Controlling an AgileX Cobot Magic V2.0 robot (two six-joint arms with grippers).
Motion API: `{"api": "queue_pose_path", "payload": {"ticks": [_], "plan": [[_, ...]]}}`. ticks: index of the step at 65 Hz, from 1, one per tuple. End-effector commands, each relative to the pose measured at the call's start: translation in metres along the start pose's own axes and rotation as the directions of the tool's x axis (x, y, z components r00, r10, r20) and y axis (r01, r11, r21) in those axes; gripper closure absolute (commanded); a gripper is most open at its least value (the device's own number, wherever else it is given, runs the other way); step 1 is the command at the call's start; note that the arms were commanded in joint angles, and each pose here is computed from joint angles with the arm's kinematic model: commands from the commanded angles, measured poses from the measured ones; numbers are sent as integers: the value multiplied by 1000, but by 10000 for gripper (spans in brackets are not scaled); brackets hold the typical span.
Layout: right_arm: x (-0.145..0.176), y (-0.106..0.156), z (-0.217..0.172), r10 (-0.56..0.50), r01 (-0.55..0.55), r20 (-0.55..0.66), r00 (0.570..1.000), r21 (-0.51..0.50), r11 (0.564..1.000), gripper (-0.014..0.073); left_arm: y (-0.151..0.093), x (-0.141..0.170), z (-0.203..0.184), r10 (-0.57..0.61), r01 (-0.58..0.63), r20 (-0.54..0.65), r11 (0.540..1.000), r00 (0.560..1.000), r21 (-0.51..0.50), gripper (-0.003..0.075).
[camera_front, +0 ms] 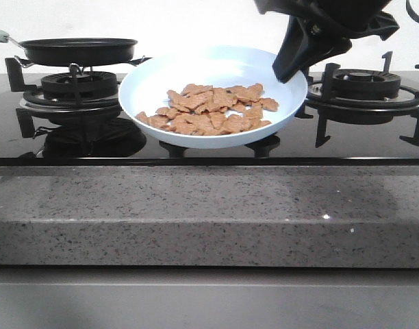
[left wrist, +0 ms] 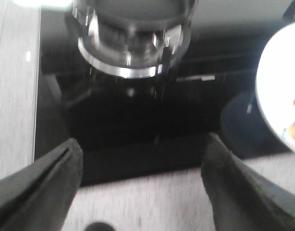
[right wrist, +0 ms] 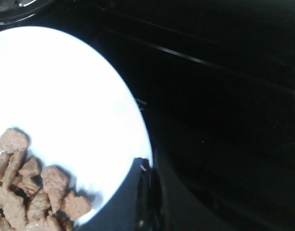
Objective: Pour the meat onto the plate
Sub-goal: 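Lower the plate with the right gripper onto the stove between the knobs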
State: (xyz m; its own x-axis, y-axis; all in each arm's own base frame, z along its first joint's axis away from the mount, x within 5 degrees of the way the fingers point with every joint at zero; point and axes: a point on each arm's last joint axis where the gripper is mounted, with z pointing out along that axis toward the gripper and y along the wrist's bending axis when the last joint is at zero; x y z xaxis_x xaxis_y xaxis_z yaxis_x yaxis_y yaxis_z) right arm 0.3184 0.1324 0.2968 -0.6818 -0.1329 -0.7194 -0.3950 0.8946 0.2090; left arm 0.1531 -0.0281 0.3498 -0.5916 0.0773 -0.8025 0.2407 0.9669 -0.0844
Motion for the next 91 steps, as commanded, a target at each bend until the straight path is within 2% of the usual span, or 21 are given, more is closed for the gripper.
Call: {"api": "queue_pose_path", "payload": {"ticks": [1,16,46,55,66,91], "plan": [[-18,4,-22,-2,2,125,992,1,1000,708,-2,5,-10,-14,14,112,1000,994,-5,206],[-18,4,-22,-2,2,125,992,1,1000,708,-3,27,-13,-15,16,107,1000,994,-6,206],[-23,5,-26,-9,10,106,994,-10,1000,708,-3,28,-12,-15,16,101,1000,995,-5,206],[-43,0,-41,-7,9,88,996,-23,1000,708,-3,27,-12,-15,16,108,1000,994,-6,206],[-75,-19,-43,23,-21,62,998,-27,999,708,-3,26,-13,-15,16,123,1000,992,-10,206],[-122,-60,13,67,-65,28,997,-49,997,708,-3,26,-13,-16,18,123,1000,992,-9,206]]}}
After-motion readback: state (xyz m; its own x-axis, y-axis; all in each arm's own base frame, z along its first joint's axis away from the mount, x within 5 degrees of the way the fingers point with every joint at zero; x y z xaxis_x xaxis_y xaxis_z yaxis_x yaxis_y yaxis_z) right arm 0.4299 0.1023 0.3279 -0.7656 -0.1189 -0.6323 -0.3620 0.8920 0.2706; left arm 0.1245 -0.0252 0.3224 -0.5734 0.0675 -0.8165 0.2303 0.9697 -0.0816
